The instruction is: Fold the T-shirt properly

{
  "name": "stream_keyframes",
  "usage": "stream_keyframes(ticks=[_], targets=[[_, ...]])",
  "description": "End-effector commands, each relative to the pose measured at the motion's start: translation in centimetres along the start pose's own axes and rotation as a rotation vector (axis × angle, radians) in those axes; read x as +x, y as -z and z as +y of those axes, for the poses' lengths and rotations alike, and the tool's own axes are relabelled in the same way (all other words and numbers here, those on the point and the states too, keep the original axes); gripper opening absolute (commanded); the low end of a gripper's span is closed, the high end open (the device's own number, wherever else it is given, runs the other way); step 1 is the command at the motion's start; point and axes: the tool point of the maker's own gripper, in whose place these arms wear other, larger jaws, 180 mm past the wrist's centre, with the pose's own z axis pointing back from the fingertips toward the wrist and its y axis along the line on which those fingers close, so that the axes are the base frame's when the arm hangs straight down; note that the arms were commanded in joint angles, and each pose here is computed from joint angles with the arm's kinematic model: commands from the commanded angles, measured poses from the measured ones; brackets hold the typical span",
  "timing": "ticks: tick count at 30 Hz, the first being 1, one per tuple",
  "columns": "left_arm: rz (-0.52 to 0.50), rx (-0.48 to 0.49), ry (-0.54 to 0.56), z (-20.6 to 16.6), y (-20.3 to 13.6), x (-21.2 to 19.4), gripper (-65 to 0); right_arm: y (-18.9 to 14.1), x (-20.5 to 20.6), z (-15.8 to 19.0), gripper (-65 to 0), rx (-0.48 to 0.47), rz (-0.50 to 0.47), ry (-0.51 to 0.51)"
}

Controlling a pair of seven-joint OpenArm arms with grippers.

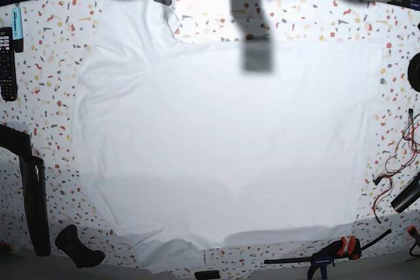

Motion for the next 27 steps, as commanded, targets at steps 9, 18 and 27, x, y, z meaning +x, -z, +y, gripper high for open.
stream_keyframes(ticks=[9, 18, 27], targets=[[0.122, -0.029, -0.004, -1.3, 0.4, -1.7, -50.0, -0.5, 2.9, -0.3, -37.2, -0.003, -0.207, 0.0], [0.064, -0.032, -0.01, -1.2, 0.1, -1.4, -50.0, -0.5, 2.5, -0.4, -37.2, -0.003, -0.201, -0.001], [-0.1, -0.018, -0.042, -1.1, -1.9, -2.6, -50.0, -0.6, -1.4, -0.7, -37.2, -0.008, -0.159, -0.007]])
